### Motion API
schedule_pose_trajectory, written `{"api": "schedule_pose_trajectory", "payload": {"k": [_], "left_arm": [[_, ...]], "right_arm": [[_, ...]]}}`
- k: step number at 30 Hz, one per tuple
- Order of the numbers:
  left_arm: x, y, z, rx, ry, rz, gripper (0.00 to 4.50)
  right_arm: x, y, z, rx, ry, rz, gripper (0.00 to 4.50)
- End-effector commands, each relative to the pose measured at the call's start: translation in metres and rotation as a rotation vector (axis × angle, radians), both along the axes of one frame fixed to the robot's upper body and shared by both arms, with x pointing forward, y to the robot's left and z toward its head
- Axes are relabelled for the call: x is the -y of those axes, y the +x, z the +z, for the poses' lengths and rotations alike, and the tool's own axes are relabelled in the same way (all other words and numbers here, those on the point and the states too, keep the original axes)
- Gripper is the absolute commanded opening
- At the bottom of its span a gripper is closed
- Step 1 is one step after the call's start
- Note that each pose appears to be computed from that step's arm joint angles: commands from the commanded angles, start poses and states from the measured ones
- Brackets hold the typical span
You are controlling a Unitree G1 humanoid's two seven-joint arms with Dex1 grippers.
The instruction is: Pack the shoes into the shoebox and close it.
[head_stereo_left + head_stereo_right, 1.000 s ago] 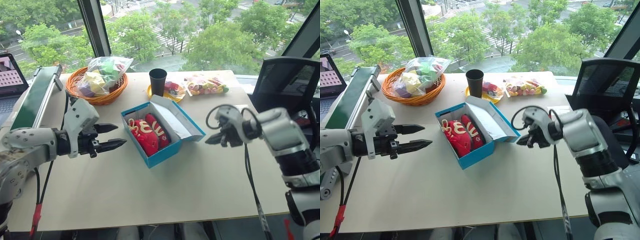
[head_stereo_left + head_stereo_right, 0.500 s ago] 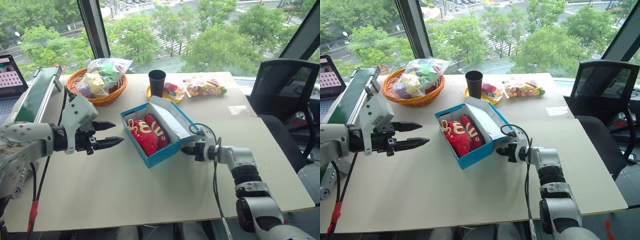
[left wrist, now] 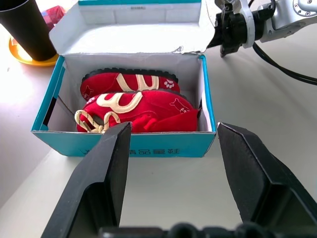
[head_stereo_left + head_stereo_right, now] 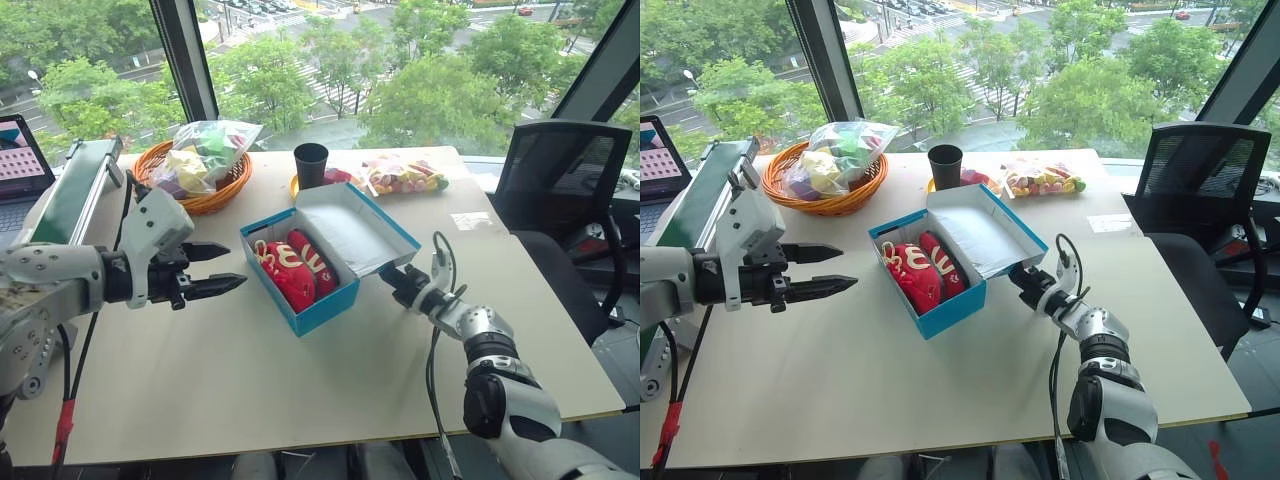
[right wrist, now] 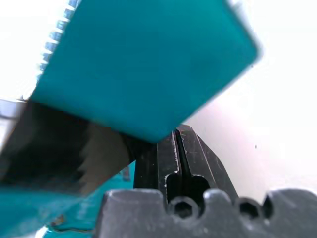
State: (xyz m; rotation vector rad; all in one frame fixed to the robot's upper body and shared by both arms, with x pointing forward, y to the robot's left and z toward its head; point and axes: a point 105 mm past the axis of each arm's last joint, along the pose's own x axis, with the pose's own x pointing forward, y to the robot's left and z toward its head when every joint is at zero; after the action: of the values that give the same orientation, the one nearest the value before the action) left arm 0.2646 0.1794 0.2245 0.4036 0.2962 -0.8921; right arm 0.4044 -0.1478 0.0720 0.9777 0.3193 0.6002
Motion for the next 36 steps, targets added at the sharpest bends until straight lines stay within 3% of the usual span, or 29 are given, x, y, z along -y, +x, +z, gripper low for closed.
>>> {"api": "schedule_pose_trajectory", "payload": {"k": [1, 10, 18, 23, 27, 33, 36], "left_arm": [[-0.001, 0.0, 0.015, 0.063, 0.013, 0.002, 2.94], [-0.002, -0.002, 0.015, 0.062, 0.012, 0.008, 2.94], [-0.002, -0.005, 0.016, 0.061, 0.005, 0.014, 2.94], [-0.002, -0.006, 0.015, 0.063, 0.002, 0.021, 2.94], [-0.002, -0.007, 0.013, 0.059, -0.003, 0.032, 2.94], [-0.008, -0.015, 0.006, 0.026, 0.005, 0.06, 2.94], [-0.01, -0.016, 0.005, 0.026, 0.004, 0.069, 2.94]], "right_arm": [[-0.017, 0.002, 0.064, 0.23, 0.083, 0.129, 0.08], [-0.039, -0.025, 0.121, 0.42, 0.109, 0.339, 0.08], [-0.062, -0.051, 0.154, 0.507, 0.078, 0.516, 0.08], [-0.084, -0.068, 0.15, 0.446, 0.055, 0.643, 0.08], [-0.104, -0.083, 0.13, 0.396, -0.049, 0.752, 0.08], [-0.106, -0.067, 0.123, 0.356, -0.109, 0.727, 0.08], [-0.111, -0.056, 0.133, 0.37, -0.113, 0.709, 0.08]]}}
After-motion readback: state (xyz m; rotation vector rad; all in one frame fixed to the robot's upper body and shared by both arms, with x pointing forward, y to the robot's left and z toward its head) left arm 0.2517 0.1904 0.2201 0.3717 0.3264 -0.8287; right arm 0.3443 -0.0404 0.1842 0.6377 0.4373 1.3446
